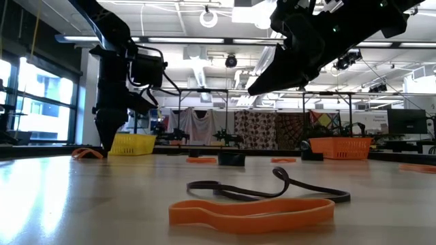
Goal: Sort rubber bands into baskets
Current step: Put the black rubber band into the orange bin
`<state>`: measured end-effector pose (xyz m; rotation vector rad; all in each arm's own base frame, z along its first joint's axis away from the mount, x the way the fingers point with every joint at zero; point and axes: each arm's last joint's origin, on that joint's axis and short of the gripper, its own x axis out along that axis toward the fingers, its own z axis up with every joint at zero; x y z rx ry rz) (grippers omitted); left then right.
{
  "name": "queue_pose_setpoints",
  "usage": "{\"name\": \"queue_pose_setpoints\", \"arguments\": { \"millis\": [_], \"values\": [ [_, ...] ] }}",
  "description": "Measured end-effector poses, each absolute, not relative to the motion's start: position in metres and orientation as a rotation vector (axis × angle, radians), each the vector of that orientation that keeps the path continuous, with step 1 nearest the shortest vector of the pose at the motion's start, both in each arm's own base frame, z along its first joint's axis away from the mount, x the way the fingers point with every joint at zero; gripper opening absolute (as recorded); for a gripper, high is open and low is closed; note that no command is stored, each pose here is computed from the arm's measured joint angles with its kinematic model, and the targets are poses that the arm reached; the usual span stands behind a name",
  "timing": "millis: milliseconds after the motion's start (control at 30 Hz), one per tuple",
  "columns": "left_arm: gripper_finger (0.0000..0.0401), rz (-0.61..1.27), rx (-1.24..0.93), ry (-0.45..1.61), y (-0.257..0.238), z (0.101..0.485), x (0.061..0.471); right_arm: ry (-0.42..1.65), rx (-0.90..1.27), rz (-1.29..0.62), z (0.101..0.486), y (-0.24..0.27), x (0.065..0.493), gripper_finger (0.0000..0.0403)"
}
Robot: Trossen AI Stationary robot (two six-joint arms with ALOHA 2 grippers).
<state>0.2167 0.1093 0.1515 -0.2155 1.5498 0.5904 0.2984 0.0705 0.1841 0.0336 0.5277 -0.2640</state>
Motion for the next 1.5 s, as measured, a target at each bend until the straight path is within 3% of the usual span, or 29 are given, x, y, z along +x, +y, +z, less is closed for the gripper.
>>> {"name": "queue_pose_setpoints", "arguments": {
  "millis": [167, 667, 900, 1200, 1500],
  "values": [
    [0.0004, 0.596, -0.171, 1.56, 0.11, 0.152, 0.216, 0.528, 0.034, -0.264, 0.184, 0.071, 0.298, 0.0],
    [0.0, 0.577, -0.086, 1.442, 0.093, 0.177, 0.218, 0.527, 0.034, -0.264, 0.184, 0.071, 0.298, 0.0],
    [0.0, 0.537, -0.059, 1.197, 0.077, 0.204, 0.226, 0.534, 0.052, -0.212, 0.184, 0.072, 0.299, 0.0],
    [0.0, 0.306, -0.043, 0.778, 0.05, 0.23, 0.262, 0.509, 0.052, -0.241, 0.186, 0.068, 0.301, 0.0],
    [0.0, 0.191, 0.017, 0.553, 0.024, 0.242, 0.285, 0.451, -0.017, -0.22, 0.181, 0.069, 0.311, 0.0001]
  ]
}}
